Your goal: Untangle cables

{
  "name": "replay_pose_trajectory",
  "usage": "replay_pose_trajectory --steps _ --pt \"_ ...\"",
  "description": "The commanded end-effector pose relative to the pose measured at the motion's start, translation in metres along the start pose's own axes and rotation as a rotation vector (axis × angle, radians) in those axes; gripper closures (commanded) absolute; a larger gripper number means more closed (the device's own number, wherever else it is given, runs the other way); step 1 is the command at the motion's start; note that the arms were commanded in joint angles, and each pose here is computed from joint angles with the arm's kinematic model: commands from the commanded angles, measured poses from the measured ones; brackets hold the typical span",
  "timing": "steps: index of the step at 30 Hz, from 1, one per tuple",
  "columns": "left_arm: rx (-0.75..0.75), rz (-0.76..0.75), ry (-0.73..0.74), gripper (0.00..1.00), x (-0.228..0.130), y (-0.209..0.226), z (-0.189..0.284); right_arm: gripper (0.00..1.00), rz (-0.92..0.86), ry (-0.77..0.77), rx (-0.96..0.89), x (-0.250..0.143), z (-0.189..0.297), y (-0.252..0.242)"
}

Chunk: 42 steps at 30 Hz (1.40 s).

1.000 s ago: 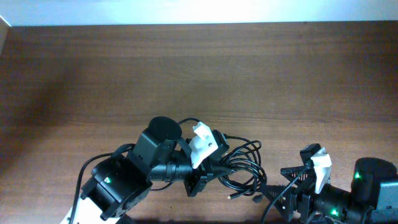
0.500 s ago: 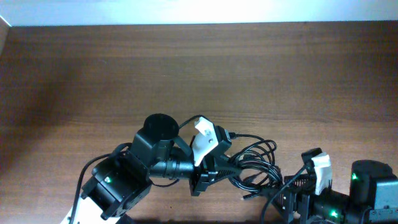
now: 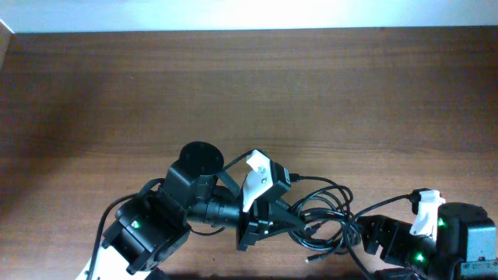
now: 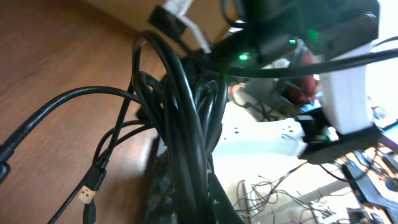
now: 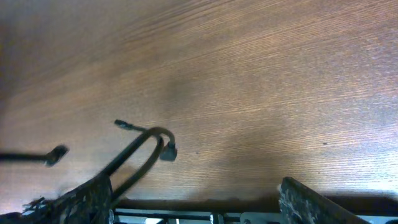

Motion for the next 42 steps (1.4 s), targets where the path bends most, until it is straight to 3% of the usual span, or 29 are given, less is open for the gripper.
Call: replay_pose_trajectory --steps 1,3,5,6,9,11,13,17,18,22,24,28,30,31,34,35,37,38,42 --pt "0.292 0.041 -0.069 1.00 0.004 0.025 0.008 0.15 0.174 0.007 0.187 -0.001 0.003 0.019" --pt "0.388 0.142 -0.115 1.00 0.006 0.035 0.011 0.15 0.326 -0.019 0.388 0.000 0.009 0.040" --pt "0.392 0.228 -0.126 1.00 0.007 0.039 0.009 0.11 0.418 -0.063 0.524 0.004 0.016 0.054" --pt "0.393 0.278 -0.127 1.00 0.006 0.042 0.007 0.07 0.434 -0.079 0.539 0.006 0.017 0.056" --pt "0.336 0.376 -0.098 1.00 0.005 0.045 -0.002 0.07 0.425 -0.090 0.489 0.009 0.014 0.052" --pt "0.182 0.341 -0.071 1.00 0.010 0.030 -0.008 0.07 0.283 -0.095 0.316 0.015 0.008 0.036" --pt "0.060 0.312 -0.036 1.00 0.012 0.017 -0.010 0.07 0.249 -0.108 0.226 0.018 0.005 0.028" --pt "-0.200 0.096 0.062 1.00 0.004 -0.010 -0.008 0.07 0.072 -0.132 0.001 0.021 0.003 0.004" --pt "-0.204 0.089 0.072 1.00 0.002 -0.010 -0.007 0.07 -0.017 -0.125 -0.165 0.016 0.003 -0.015" --pt "-0.198 0.090 0.096 1.00 -0.006 -0.010 -0.006 0.07 -0.270 -0.132 -0.362 0.005 0.009 -0.038" --pt "-0.246 0.012 0.085 1.00 -0.007 -0.024 0.002 0.07 -0.325 -0.137 -0.381 0.003 0.009 -0.040" --pt "-0.271 -0.285 -0.001 1.00 -0.013 -0.059 0.029 0.07 -0.325 -0.123 -0.356 0.002 0.008 -0.038" --pt "-0.273 -0.319 -0.017 1.00 -0.015 -0.067 0.035 0.07 -0.326 -0.119 -0.354 0.001 0.008 -0.038" --pt "-0.262 -0.319 -0.019 1.00 -0.015 -0.066 0.035 0.07 -0.326 -0.112 -0.340 0.001 0.008 -0.036" --pt "-0.010 -0.253 -0.039 1.00 -0.013 -0.039 0.031 0.07 -0.257 -0.070 -0.247 0.000 0.005 -0.026" --pt "0.090 -0.220 -0.036 1.00 -0.015 -0.028 0.031 0.07 -0.170 -0.057 -0.169 0.002 0.003 -0.018" --pt "0.127 -0.202 -0.027 1.00 -0.018 -0.024 0.031 0.07 0.018 -0.045 0.019 0.007 0.001 0.003" --pt "0.167 -0.201 -0.035 1.00 -0.016 -0.020 0.032 0.07 0.206 -0.061 0.226 0.011 0.004 0.026" --pt "0.227 -0.201 -0.047 1.00 -0.015 -0.014 0.033 0.07 0.477 -0.103 0.574 0.008 0.019 0.060"
Point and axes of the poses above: each gripper's point midway between its finger pads, its own z axis back along the fingers, its own y axis along the line the jaws close on, x = y × z, the point moved 7 cm from there along z, back along the fingers, and after that the axes turned 7 degrees about z, right-handed, at the moved point
